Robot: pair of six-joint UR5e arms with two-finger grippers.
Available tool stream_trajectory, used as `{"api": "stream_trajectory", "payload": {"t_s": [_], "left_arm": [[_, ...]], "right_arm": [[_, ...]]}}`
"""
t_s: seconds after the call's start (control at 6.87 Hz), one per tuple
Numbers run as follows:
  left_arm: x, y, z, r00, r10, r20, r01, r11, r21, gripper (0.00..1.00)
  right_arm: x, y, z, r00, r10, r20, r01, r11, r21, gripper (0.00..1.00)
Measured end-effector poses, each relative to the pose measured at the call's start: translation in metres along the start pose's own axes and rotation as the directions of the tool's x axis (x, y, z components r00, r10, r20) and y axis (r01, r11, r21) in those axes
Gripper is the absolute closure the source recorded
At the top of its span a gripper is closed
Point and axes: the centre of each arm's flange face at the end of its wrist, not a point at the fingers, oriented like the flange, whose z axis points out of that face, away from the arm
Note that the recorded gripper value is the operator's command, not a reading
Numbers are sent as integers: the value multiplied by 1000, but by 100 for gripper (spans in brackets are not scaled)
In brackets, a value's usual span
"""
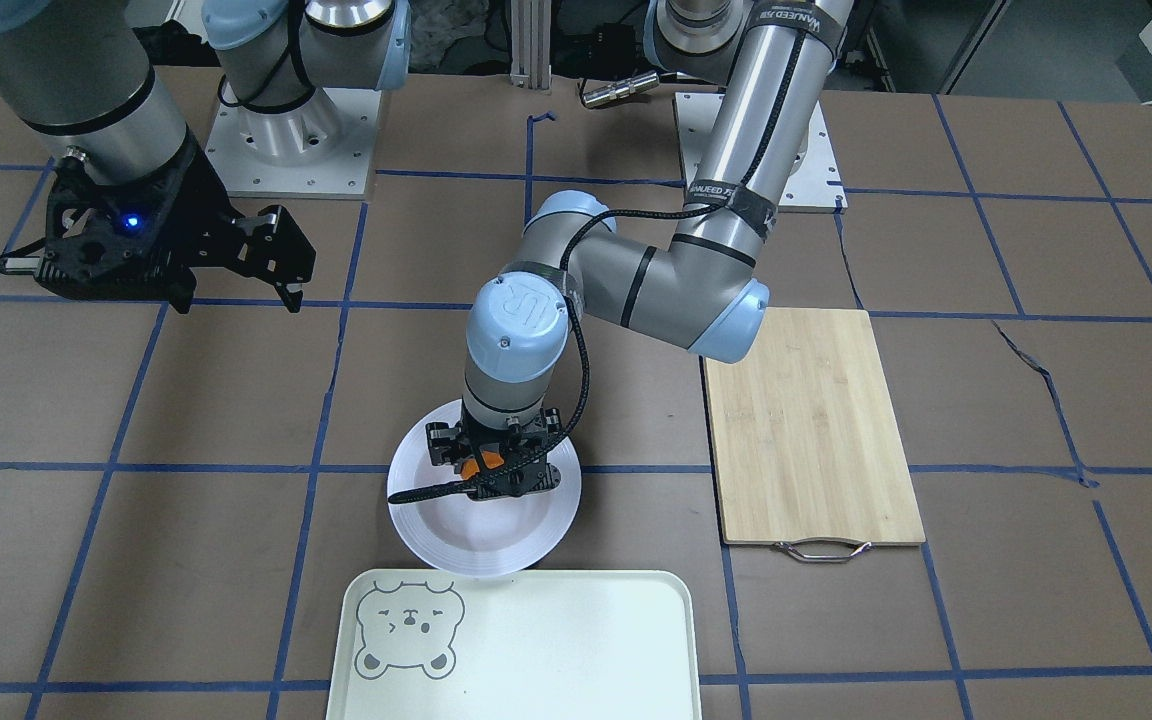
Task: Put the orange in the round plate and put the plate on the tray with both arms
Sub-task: 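Carry the orange with the left gripper and release it onto the white plate, then raise the left gripper away while the right gripper reaches to the plate rim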
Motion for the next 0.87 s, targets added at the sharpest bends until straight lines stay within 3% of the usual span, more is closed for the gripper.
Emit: {"api": "stream_trajectory", "payload": {"t_s": [0.29,0.58,0.87], "left_arm": [[-1,-3,-37,999,41,0,-41,999,15,0],[-21,-5,-133,991,125,44,-125,992,-11,0],[-76,2,-232,980,165,108,-168,986,23,0]], "right_arm": [[12,-4,7,999,27,41,-27,1000,3,0],[24,-7,40,978,72,197,-72,997,-9,0],[30,-12,111,933,86,349,-102,994,30,0]]}}
